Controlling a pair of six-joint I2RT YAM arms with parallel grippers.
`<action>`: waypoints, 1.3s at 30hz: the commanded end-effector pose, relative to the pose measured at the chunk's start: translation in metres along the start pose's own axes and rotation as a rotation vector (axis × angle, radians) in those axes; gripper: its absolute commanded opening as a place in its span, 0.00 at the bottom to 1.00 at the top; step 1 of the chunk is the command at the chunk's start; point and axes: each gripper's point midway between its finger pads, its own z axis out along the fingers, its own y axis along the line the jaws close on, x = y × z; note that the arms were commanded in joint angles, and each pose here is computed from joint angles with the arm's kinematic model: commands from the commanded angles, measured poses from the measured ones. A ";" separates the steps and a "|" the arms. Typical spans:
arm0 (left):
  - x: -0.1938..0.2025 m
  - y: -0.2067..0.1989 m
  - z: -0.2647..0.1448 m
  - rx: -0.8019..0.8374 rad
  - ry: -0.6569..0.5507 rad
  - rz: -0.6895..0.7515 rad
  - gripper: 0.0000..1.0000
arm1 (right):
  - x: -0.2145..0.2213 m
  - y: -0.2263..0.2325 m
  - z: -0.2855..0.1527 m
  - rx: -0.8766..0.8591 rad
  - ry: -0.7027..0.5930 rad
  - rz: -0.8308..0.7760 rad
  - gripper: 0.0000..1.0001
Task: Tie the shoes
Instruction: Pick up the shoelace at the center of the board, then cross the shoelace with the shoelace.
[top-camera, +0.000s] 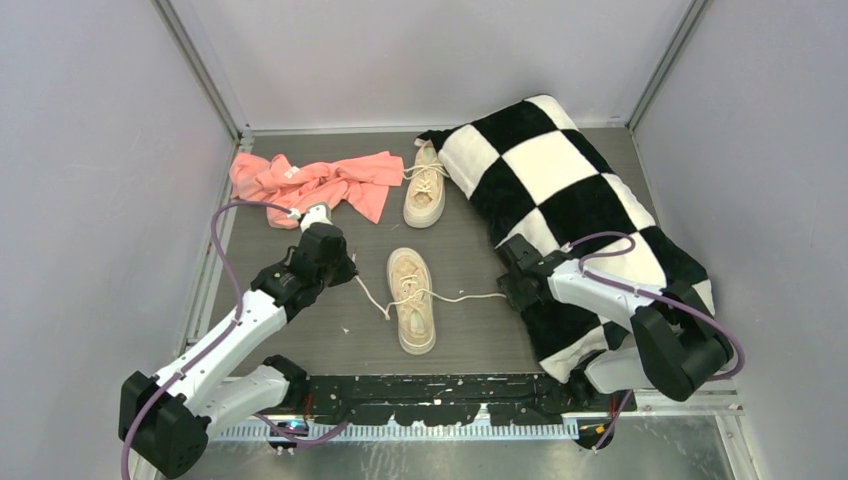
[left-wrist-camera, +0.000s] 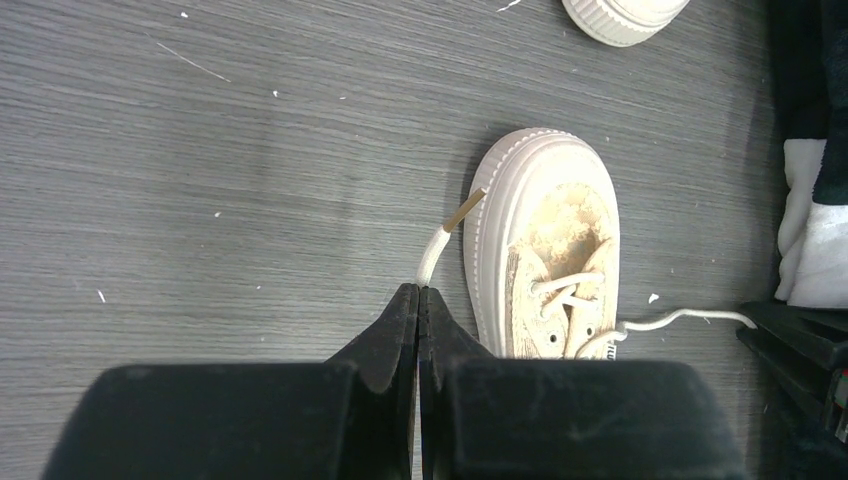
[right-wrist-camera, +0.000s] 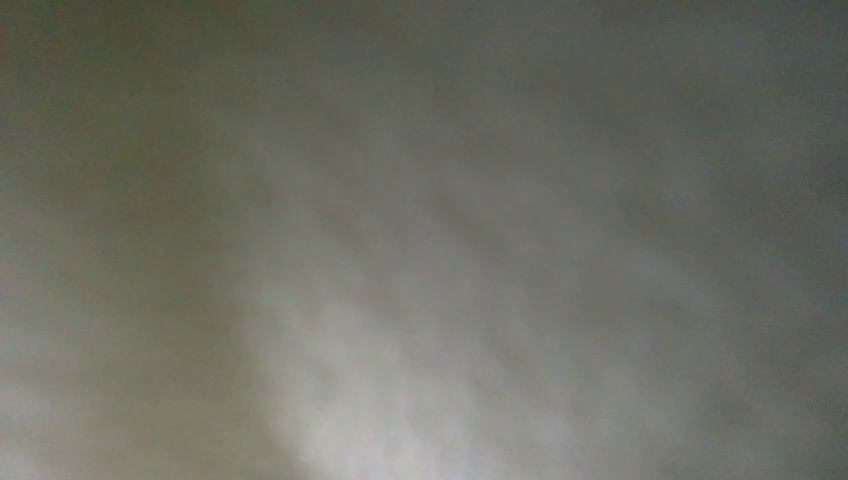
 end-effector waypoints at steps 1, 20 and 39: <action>-0.005 0.000 -0.004 0.012 -0.021 0.002 0.00 | 0.012 -0.015 0.017 0.077 0.030 -0.050 0.32; -0.023 -0.006 -0.017 0.018 -0.066 -0.009 0.01 | 0.058 0.105 -0.101 -0.581 0.043 -0.483 0.01; -0.030 -0.073 -0.061 0.388 0.019 0.181 0.01 | 0.205 0.165 -0.234 -1.280 0.553 -1.121 0.01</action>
